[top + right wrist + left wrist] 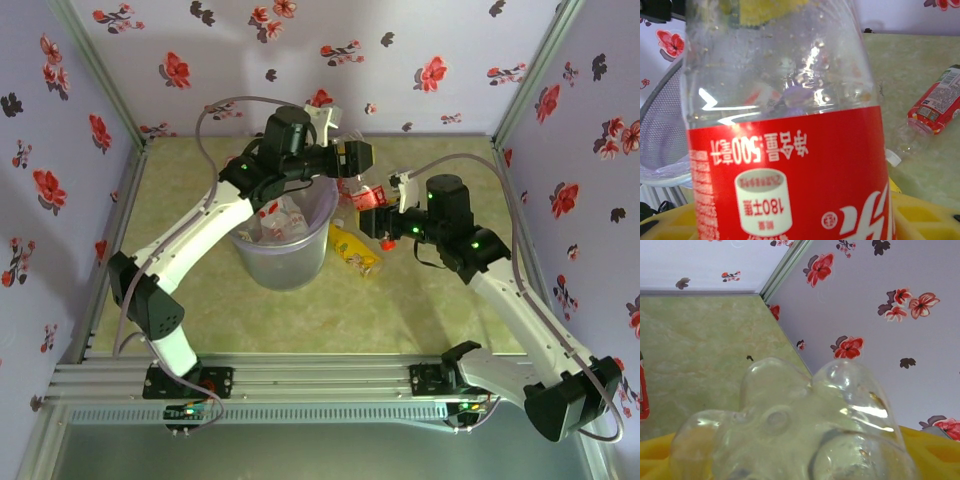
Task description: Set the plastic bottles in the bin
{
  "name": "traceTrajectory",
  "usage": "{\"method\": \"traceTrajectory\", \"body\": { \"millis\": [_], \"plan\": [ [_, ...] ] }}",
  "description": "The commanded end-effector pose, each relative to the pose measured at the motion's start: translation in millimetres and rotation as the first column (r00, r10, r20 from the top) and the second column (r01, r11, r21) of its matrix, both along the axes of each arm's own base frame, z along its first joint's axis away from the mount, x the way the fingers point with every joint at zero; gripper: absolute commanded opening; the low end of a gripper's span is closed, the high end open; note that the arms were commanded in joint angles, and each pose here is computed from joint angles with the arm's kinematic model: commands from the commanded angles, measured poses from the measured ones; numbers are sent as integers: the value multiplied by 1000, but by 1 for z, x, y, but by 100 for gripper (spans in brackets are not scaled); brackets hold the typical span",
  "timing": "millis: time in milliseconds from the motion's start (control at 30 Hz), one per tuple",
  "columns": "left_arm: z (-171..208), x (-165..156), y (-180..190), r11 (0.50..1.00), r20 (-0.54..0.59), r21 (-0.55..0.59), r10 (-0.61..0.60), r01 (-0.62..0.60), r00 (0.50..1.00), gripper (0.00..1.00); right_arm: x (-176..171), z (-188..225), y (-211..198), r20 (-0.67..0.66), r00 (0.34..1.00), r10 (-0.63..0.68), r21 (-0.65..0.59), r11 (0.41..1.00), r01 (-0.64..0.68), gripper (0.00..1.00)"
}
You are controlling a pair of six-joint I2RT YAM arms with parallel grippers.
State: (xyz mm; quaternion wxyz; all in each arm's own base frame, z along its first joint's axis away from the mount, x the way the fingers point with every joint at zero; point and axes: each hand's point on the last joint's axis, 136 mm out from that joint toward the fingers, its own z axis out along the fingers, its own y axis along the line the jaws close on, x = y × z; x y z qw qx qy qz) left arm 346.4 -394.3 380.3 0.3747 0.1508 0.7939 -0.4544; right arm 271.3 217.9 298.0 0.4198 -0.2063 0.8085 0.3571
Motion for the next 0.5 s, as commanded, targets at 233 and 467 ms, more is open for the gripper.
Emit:
{"method": "traceTrajectory", "body": {
  "millis": [233, 467],
  "plan": [
    [30, -4, -5, 997, 59, -66, -21, 25, 998, 62, 6, -1, 5, 38, 999, 14, -1, 1000, -14, 56],
    [34, -2, -6, 996, 64, -85, -17, 22, 998, 55, 7, -2, 3, 39, 999, 4, -9, 1000, -4, 73]
  ]
}}
